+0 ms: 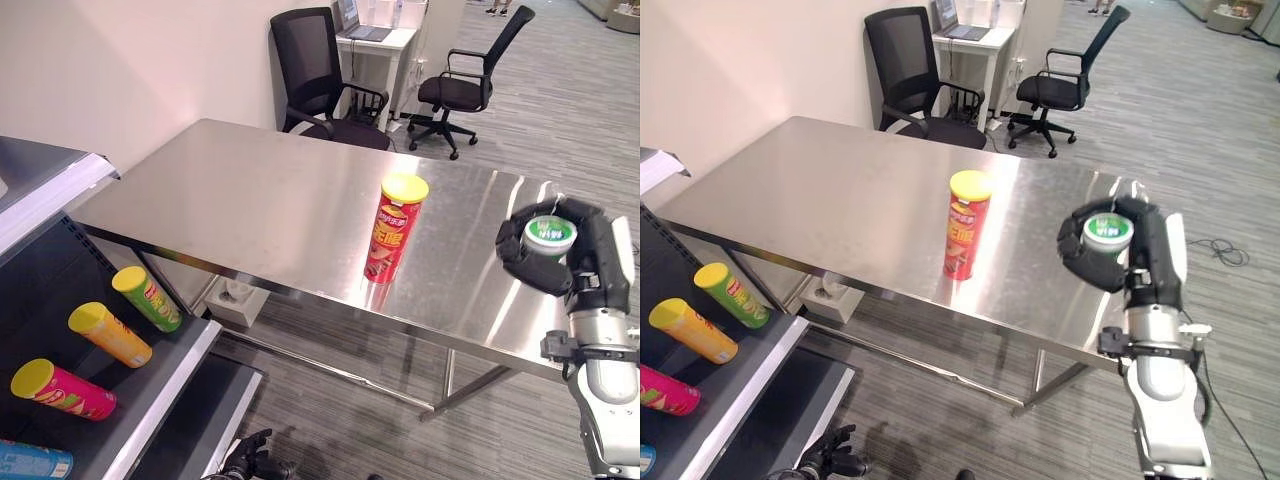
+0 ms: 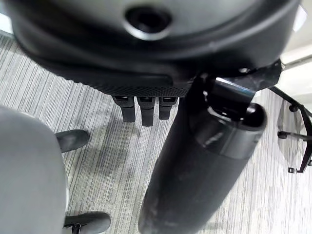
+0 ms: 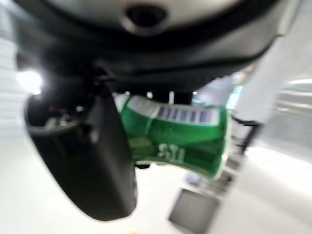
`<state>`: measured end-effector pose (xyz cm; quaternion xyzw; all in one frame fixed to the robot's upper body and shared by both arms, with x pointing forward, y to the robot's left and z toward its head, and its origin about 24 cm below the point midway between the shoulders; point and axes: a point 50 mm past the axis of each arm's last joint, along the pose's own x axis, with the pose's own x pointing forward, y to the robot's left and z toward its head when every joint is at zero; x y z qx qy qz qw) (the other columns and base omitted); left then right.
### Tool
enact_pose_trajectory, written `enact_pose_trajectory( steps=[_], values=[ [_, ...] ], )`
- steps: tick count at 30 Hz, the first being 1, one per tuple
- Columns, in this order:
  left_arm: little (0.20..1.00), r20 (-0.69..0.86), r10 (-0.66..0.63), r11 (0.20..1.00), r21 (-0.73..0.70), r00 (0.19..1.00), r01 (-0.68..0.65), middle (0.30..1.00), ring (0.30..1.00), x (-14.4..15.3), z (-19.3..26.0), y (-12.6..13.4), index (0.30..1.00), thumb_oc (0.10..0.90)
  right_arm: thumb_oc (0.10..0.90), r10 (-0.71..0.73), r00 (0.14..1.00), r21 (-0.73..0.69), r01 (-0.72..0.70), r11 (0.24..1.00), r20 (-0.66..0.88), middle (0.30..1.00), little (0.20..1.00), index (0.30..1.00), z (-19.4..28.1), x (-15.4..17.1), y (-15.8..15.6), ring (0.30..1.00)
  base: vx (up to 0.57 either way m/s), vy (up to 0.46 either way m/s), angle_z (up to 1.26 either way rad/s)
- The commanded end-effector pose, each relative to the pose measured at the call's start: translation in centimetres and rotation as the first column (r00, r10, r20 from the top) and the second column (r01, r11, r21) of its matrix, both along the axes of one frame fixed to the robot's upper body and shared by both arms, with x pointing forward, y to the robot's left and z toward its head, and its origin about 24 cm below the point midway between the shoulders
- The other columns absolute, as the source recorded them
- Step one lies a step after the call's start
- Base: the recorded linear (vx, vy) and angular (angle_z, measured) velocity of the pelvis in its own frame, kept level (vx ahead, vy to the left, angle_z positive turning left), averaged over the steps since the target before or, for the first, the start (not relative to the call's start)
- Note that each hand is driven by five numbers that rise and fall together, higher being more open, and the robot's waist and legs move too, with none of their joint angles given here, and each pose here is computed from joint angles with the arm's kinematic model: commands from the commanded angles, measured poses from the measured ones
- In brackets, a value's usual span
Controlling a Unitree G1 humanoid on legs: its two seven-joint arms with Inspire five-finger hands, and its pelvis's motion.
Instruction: Put the goods on the table back onto the shelves and tidy them up.
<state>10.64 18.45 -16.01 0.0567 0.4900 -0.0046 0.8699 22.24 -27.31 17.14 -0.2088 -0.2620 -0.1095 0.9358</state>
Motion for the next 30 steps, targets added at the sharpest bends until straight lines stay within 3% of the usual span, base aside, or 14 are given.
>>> enact_pose_trajectory(
  steps=[1,4,5,11,13,14,20,21,25,26,30],
  values=[
    [0.900,0.052,-0.085,0.996,0.045,0.995,0.083,0.900,0.900,2.0,0.6,0.4,0.900,0.800,0.400,0.101,0.941,-0.043,-0.092,0.995,0.322,0.300,0.300,0.300,5.8,-1.5,1.3,0.300,-0.08,-0.099,-0.01],
    [0.900,0.047,-0.076,0.996,0.046,0.996,0.074,0.900,0.900,1.8,0.6,0.5,0.900,0.800,0.400,0.143,0.921,-0.030,-0.142,0.989,0.362,0.300,0.300,0.300,6.3,-2.0,1.9,0.300,-0.09,-0.110,-0.04],
    [0.900,0.022,-0.039,0.999,0.038,0.999,0.038,0.900,0.900,1.0,0.3,0.7,0.900,0.800,0.400,0.240,0.872,-0.040,-0.247,0.968,0.426,0.300,0.300,0.300,7.3,-2.7,3.2,0.300,-0.07,-0.094,-0.04],
    [0.900,0.017,0.084,0.996,0.017,0.996,-0.085,0.900,0.900,0.9,0.2,1.1,0.900,0.800,0.400,0.438,0.774,-0.028,-0.480,0.877,0.457,0.300,0.300,0.300,7.9,-2.4,6.7,0.300,-0.07,-0.078,-0.17],
    [0.900,0.007,0.098,0.995,0.021,0.995,-0.099,0.900,0.900,0.8,0.1,0.9,0.900,0.800,0.400,0.640,0.645,-0.006,-0.702,0.712,0.418,0.300,0.300,0.300,7.3,-2.3,10.8,0.300,-0.06,-0.082,-0.21],
    [0.900,0.007,0.100,0.995,0.021,0.995,-0.100,0.900,0.900,0.8,0.1,0.9,0.900,0.800,0.400,0.641,0.644,-0.006,-0.704,0.711,0.418,0.300,0.300,0.300,7.3,-2.2,10.8,0.300,-0.04,-0.048,-0.11],
    [0.900,0.050,0.062,0.998,0.014,0.997,-0.063,0.900,0.900,1.7,0.4,0.2,0.900,0.800,0.400,0.856,0.410,0.032,-0.906,0.422,0.314,0.300,0.300,0.300,5.7,-2.2,16.9,0.300,-0.08,-0.029,0.07],
    [0.900,0.086,0.082,0.997,0.008,0.993,-0.083,0.900,0.900,2.6,0.8,0.1,0.900,0.800,0.400,0.891,0.338,0.027,-0.938,0.346,0.305,0.300,0.300,0.300,5.6,-2.3,18.5,0.300,-0.19,-0.019,0.52],
    [0.900,0.138,0.136,0.991,-0.014,0.981,-0.135,0.900,0.900,4.1,1.4,0.0,0.900,0.800,0.400,0.923,0.289,0.016,-0.955,0.295,0.253,0.300,0.300,0.300,5.3,-1.5,20.9,0.300,-0.29,0.008,0.82],
    [0.900,0.138,0.219,0.976,-0.042,0.966,-0.215,0.900,0.900,4.0,1.4,0.4,0.900,0.800,0.400,0.941,0.267,0.050,-0.964,0.262,0.209,0.300,0.300,0.300,4.4,-1.3,22.1,0.300,-0.20,0.024,1.12],
    [0.900,0.099,0.258,0.966,-0.039,0.961,-0.255,0.900,0.900,3.2,1.0,0.7,0.900,0.800,0.400,0.951,0.279,0.078,-0.960,0.270,0.134,0.300,0.300,0.300,2.8,-1.0,22.2,0.300,-0.11,0.042,1.50]
  ],
)
